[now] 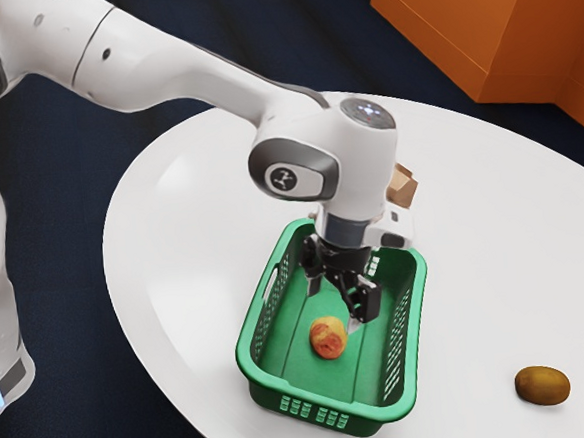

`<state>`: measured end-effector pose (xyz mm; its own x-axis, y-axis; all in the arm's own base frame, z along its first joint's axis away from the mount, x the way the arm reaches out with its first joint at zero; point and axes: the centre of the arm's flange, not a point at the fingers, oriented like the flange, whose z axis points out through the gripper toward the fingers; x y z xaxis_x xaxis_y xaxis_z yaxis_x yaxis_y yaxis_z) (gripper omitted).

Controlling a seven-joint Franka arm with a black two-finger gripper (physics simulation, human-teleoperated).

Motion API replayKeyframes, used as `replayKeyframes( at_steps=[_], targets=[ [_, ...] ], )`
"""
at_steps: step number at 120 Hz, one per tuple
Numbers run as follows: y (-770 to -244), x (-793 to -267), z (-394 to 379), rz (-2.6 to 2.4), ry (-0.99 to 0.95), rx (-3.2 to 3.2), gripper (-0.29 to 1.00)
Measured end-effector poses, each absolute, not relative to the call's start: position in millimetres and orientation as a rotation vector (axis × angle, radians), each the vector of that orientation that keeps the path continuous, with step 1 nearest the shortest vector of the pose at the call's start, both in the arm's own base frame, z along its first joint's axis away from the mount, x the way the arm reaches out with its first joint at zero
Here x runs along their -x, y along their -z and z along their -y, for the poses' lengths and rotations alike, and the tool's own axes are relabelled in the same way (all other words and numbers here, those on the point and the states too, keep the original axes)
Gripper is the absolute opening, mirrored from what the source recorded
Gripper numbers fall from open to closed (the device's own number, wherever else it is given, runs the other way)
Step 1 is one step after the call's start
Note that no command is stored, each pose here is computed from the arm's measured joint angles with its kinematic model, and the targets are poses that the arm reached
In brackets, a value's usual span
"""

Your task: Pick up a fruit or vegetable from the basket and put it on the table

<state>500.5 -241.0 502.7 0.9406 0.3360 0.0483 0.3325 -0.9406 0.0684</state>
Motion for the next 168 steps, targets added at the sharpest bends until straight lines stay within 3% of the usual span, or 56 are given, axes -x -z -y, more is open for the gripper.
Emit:
replayKeyframes(
  at_steps=[41,122,168],
  targets=[
    [-479.2,-484.3,263.2,-0.455,-0.069,-3.053,0.70],
    [-449.8,-521.8,224.0,-0.547,0.001,-3.040,0.70],
    [-440.0,-517.6,226.3,-0.526,0.002,-3.041,0.70]
  ],
)
